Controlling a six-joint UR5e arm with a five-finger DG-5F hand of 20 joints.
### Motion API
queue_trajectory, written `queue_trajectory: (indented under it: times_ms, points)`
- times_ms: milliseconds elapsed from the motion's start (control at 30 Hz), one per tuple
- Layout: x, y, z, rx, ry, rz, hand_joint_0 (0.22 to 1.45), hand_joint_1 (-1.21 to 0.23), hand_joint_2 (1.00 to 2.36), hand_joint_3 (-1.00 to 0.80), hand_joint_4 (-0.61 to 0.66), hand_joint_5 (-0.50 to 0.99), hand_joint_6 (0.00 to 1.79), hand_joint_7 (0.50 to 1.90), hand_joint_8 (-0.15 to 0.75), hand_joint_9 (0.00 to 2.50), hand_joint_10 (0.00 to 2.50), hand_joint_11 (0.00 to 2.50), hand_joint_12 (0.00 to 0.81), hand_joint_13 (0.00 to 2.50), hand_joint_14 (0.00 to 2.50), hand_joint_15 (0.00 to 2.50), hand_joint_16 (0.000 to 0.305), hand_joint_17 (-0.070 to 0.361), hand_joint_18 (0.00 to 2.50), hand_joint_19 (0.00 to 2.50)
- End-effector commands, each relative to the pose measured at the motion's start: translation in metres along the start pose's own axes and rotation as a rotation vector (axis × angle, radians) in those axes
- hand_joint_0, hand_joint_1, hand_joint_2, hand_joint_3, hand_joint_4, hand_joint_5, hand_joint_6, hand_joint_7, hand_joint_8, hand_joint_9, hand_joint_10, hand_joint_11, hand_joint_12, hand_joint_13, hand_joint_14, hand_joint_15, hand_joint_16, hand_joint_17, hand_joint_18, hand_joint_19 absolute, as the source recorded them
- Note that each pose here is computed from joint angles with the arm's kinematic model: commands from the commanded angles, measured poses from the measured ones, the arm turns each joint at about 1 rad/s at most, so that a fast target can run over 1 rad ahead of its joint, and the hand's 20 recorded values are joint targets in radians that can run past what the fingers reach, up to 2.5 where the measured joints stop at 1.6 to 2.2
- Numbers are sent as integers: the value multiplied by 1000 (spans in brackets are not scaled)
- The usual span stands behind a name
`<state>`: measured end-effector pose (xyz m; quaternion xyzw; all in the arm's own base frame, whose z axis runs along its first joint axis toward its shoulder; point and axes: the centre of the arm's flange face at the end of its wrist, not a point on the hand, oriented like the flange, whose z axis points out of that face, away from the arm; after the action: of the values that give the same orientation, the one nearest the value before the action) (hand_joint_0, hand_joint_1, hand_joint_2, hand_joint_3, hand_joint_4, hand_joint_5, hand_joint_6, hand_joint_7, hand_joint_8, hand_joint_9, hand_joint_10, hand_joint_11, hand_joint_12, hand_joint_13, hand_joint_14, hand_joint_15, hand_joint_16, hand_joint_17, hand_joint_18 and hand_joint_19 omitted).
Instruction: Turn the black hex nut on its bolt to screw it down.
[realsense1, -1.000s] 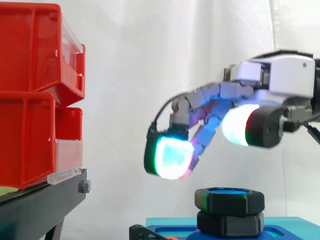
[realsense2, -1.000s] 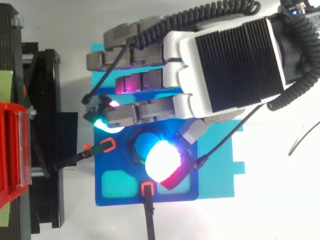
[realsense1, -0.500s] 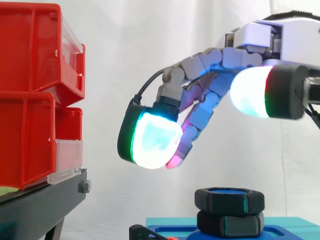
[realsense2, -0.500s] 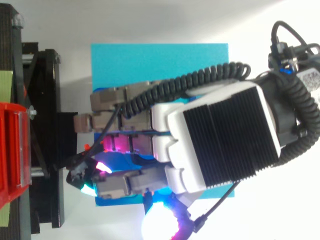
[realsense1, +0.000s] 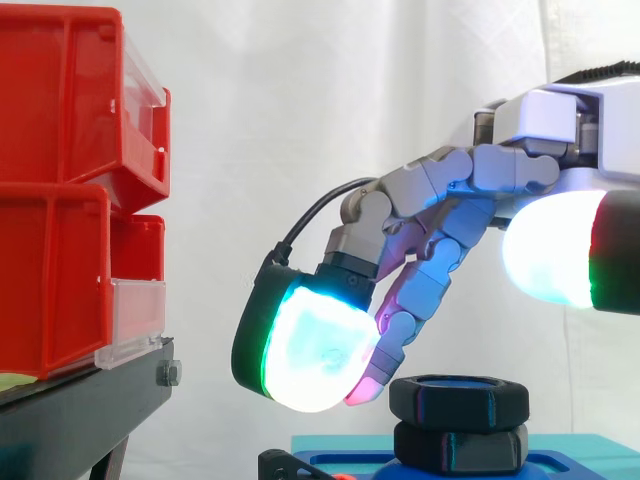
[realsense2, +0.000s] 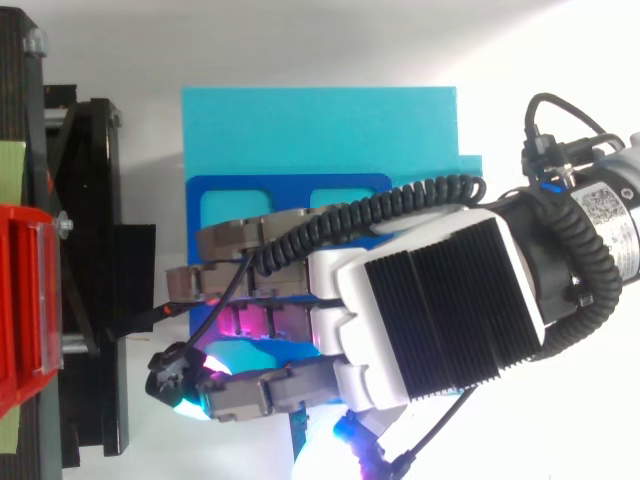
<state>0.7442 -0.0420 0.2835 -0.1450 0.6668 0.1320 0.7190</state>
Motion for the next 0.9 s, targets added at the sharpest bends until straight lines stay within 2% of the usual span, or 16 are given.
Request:
queue_trajectory:
  times_ms: [0, 567, 767, 867]
  points:
    - [2, -3, -2, 4, 6, -1, 511, -115, 1000, -500, 77, -34, 503, 804, 206, 981, 0, 16, 292, 587, 3, 85, 41, 93, 542, 361]
    - [4, -29, -18, 37, 16, -22, 516, -125, 1000, -500, 77, -22, 504, 890, 209, 996, 0, 39, 288, 598, 3, 87, 40, 91, 548, 361]
    - [4, -32, -21, 31, 21, -28, 517, -134, 1000, -500, 85, -21, 504, 911, 210, 1008, 0, 49, 285, 604, 3, 86, 40, 91, 558, 360]
    - [6, -32, -23, 23, 32, -24, 517, -135, 1000, -500, 84, -19, 504, 928, 209, 1011, 0, 49, 285, 603, 5, 95, 40, 90, 562, 362]
